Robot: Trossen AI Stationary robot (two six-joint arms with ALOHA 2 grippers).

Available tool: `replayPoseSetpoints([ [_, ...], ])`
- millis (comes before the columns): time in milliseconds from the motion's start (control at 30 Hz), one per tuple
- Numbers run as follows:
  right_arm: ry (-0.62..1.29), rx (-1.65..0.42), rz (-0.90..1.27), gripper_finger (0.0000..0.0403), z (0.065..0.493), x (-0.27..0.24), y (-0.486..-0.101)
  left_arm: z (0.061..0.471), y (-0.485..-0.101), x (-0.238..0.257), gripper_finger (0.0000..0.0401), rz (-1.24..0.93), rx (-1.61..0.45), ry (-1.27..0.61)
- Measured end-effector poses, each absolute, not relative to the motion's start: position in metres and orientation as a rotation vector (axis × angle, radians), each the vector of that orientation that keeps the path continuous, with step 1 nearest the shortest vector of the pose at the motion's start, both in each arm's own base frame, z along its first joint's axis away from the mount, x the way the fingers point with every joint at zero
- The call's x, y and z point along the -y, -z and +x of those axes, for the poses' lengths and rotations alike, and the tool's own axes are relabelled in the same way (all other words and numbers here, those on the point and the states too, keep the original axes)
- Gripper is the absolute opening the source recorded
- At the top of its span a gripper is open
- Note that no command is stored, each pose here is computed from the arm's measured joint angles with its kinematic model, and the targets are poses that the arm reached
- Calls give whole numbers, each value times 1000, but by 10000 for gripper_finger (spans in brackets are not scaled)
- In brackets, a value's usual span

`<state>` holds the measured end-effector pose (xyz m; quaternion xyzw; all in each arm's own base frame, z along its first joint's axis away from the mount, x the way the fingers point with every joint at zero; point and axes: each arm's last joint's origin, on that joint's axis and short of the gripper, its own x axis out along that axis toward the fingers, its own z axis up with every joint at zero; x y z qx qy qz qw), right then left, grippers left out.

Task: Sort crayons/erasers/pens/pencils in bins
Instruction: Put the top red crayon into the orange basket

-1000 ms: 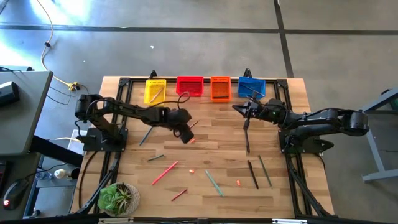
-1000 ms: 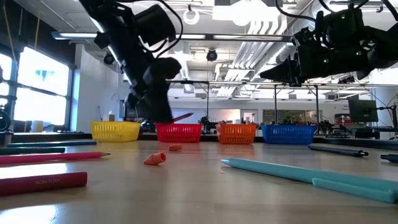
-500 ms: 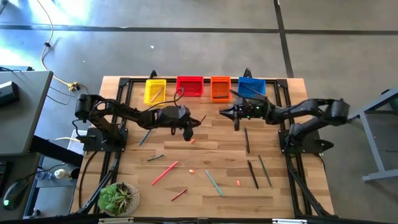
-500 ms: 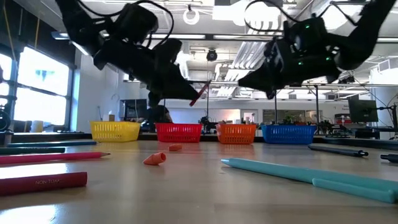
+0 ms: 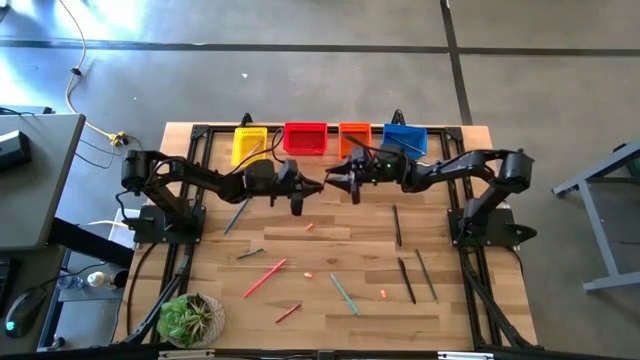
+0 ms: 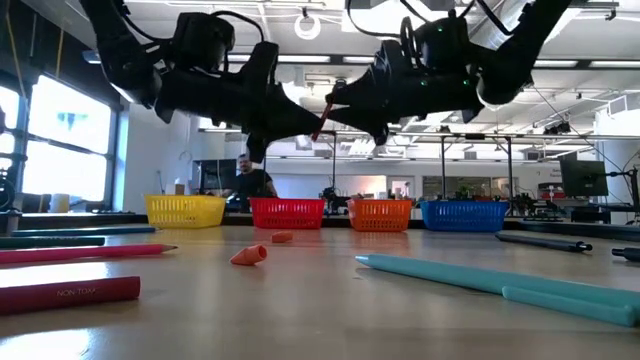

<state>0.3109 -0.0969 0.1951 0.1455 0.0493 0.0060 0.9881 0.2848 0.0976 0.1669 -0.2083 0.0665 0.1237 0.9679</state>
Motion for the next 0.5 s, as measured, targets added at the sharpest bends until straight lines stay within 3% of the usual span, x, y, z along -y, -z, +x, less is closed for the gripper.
replayPoseSetpoints([
  [167, -12, -72, 301, 165, 311, 97, -198, 285, -169, -97, 5, -399, -117, -232],
  [500, -15, -36, 307, 90, 312, 97, -202, 288, -174, -98, 5, -382, -91, -228],
])
